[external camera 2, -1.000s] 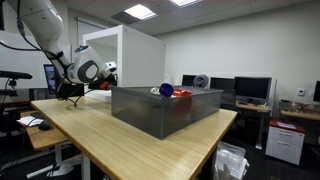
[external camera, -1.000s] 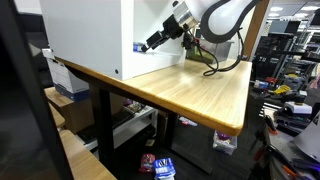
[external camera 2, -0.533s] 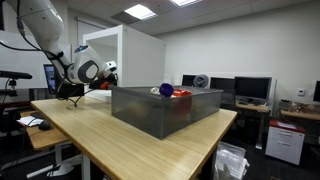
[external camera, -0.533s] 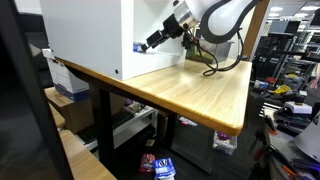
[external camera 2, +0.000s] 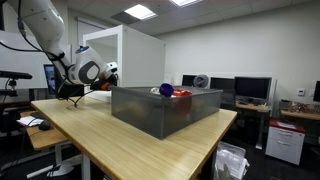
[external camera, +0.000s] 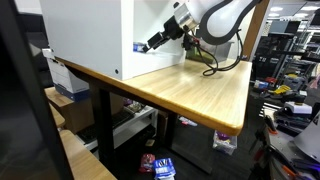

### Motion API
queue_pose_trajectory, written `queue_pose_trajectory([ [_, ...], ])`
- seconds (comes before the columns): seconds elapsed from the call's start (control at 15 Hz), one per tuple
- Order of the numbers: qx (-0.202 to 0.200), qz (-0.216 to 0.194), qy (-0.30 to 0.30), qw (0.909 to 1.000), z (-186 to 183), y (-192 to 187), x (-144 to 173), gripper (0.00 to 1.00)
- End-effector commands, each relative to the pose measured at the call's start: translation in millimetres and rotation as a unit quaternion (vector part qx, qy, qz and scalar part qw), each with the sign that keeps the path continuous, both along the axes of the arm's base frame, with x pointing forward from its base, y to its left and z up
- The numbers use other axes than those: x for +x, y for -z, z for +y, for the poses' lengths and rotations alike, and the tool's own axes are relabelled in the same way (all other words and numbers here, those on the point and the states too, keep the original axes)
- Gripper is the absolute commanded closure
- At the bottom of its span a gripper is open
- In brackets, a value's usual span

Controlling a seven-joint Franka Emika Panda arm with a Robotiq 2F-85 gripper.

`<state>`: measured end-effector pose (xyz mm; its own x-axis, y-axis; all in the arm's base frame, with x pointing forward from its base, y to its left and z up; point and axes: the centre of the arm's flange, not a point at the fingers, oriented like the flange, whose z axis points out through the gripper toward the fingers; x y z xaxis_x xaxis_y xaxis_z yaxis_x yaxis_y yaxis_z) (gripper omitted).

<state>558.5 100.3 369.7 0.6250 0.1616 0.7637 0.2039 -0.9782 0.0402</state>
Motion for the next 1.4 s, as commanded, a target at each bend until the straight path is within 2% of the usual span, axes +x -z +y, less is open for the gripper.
queue_pose_trajectory([
  [0.0, -0.005, 0.000, 0.018, 0.9998, -12, 8, 5, 0.00],
  [0.13, -0.008, -0.001, 0.020, 0.9998, -4, 5, 14, 0.00],
  [0.2, -0.007, -0.004, 0.019, 0.9998, 23, -4, 30, 0.00],
  [0.93, -0.004, -0.023, -0.026, 0.9994, 73, -22, 60, 0.00],
  [1.33, -0.007, 0.011, -0.028, 0.9995, 78, -23, 65, 0.00],
])
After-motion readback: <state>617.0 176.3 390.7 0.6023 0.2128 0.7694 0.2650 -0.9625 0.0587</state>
